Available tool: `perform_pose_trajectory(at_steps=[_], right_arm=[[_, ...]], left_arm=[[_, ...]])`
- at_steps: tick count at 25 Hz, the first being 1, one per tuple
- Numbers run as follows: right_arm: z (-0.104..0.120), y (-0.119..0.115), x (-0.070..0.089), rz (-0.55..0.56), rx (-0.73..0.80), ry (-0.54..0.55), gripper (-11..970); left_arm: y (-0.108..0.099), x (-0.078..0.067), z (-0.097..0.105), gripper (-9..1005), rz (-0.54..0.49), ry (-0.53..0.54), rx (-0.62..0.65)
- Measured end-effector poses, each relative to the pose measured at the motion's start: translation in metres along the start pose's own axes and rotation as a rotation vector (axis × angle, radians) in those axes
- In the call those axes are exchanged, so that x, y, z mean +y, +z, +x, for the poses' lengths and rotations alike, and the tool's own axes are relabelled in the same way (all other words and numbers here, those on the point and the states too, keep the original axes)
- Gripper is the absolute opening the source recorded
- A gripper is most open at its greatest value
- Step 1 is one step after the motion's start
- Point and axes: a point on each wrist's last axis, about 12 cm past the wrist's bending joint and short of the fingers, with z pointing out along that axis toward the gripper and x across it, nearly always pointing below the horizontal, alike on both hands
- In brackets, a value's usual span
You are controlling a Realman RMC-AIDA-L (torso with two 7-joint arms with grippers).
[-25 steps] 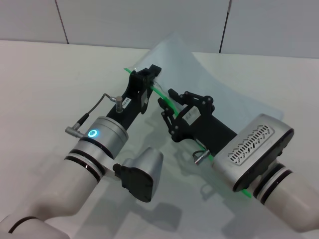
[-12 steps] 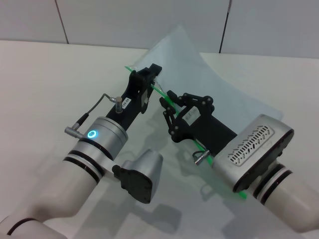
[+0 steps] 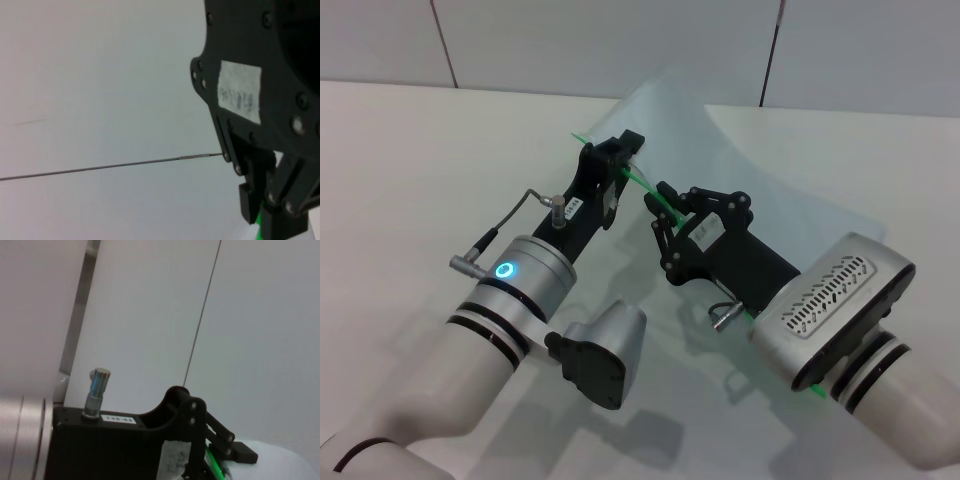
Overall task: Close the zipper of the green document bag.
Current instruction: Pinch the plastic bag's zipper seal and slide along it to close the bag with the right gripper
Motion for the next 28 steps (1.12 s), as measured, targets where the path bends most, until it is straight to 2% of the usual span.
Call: perform_pose_trajectory(at_steps=[23,28], right_arm=[[0.0012,-0.0011,-0.0001,0.005,0.001,-0.022,115],[0.0005,-0.0011,0.0006,0.006,-0.004,-0.028,73]], left_arm=[[-0.0003,-0.0017,0.0003,91,0.011,0.004,-0.003],[-0.0005,-0.0021,0.0006,93,0.013,0.006,-0.003]])
